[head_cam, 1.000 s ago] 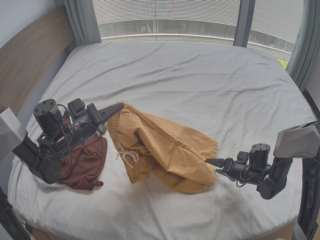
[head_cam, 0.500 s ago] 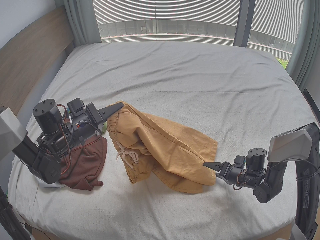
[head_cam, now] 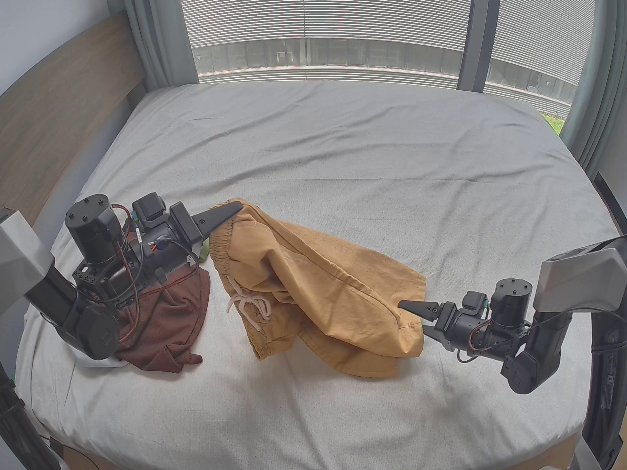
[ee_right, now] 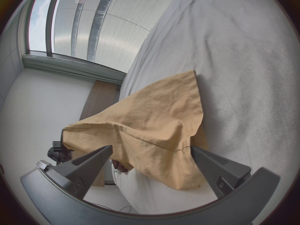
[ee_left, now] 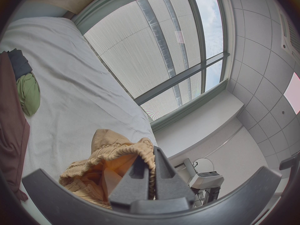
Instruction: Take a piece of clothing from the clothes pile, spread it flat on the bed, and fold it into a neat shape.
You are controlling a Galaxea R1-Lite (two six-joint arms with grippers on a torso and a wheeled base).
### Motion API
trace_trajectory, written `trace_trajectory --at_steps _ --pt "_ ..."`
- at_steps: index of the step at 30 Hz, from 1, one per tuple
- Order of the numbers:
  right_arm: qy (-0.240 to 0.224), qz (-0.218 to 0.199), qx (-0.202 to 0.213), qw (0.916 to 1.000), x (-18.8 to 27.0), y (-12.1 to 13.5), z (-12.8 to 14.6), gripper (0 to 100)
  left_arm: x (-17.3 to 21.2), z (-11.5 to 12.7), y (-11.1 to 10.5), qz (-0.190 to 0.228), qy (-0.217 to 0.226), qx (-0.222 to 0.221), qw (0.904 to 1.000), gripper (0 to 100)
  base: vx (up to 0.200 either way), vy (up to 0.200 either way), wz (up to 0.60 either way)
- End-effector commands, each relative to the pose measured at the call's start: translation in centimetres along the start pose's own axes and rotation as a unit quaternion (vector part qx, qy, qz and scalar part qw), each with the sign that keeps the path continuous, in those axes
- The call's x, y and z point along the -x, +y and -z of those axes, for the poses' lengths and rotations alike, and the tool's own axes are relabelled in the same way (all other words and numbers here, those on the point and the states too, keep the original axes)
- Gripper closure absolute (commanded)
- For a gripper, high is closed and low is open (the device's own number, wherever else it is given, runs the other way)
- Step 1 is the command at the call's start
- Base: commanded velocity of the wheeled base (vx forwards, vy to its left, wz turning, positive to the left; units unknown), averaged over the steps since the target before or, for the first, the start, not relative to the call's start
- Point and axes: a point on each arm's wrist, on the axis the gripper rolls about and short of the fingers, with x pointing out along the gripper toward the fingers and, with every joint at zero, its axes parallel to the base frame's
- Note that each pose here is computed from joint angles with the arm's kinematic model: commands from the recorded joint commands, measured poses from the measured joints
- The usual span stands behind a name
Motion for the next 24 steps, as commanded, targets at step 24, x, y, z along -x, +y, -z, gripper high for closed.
trace_trajectory --at_steps 24 --pt "0.016 0.017 -0.015 0.9996 0.4 -2.9 -0.3 0 0.0 0.0 0.6 -0.001 -0.002 -0.001 1.0 100 0.0 0.0 0.0"
